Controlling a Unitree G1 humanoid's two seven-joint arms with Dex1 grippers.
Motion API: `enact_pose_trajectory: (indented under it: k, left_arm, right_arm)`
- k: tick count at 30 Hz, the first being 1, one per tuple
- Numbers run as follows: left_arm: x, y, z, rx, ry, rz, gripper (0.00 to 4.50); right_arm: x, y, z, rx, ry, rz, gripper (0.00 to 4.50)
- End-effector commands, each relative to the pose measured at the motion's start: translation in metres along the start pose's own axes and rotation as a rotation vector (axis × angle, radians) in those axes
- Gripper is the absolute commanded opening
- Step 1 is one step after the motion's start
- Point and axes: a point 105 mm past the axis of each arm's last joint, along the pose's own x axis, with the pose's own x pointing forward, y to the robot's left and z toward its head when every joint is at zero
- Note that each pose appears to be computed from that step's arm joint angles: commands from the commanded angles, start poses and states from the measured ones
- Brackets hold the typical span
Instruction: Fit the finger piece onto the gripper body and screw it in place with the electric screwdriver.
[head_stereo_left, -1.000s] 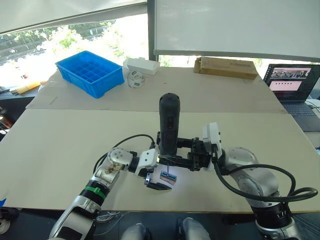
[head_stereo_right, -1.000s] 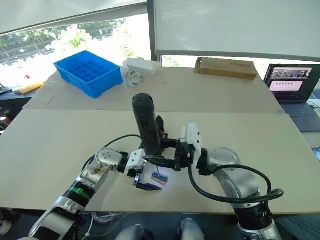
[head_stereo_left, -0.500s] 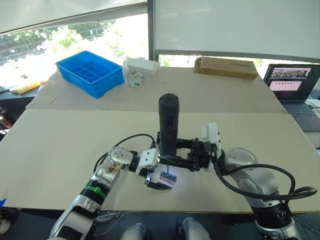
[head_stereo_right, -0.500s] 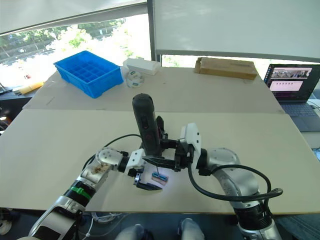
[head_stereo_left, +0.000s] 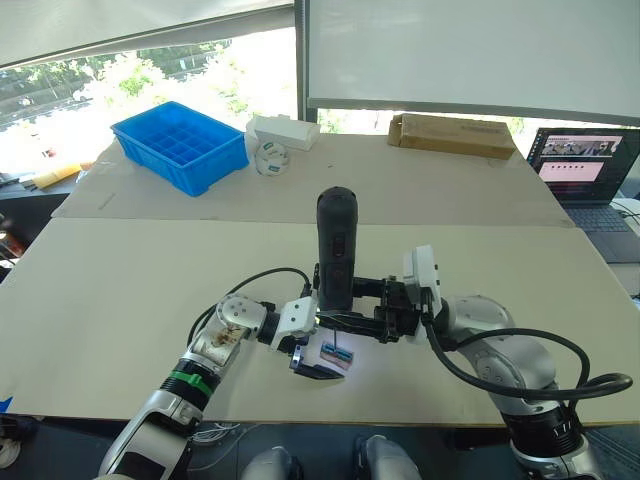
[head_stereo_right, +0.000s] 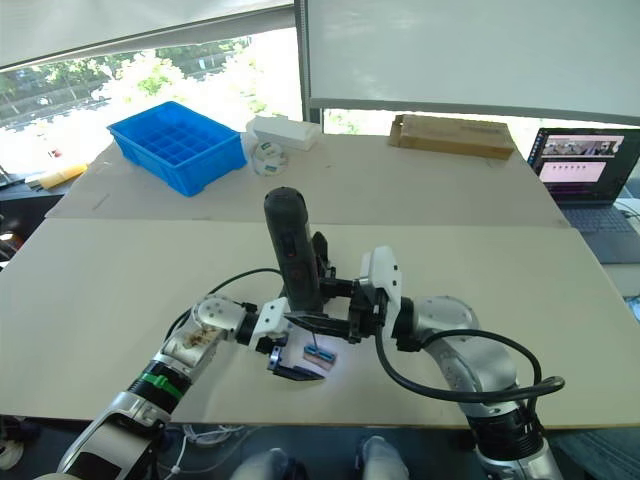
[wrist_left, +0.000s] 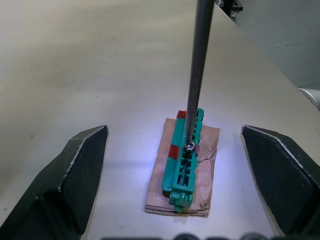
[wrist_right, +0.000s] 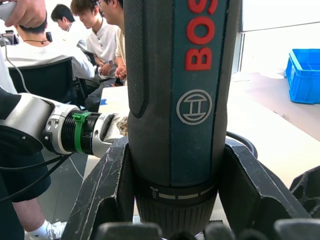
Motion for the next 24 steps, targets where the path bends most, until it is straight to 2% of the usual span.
enact_pose_trajectory:
  k: [1, 24]
  left_arm:
    - [0.0011, 0.003, 0.0096, 0.054, -0.012, 0.0, 4.5]
    - [0.0015, 0.0027, 0.0097, 0.054, -0.014, 0.0, 4.5]
  right_arm:
    - [0.0011, 0.0044, 0.0133, -0.039, -0.041, 0.022, 1.92]
    - [0.0006, 0.002, 0.0067, -0.032, -0.023, 0.007, 1.92]
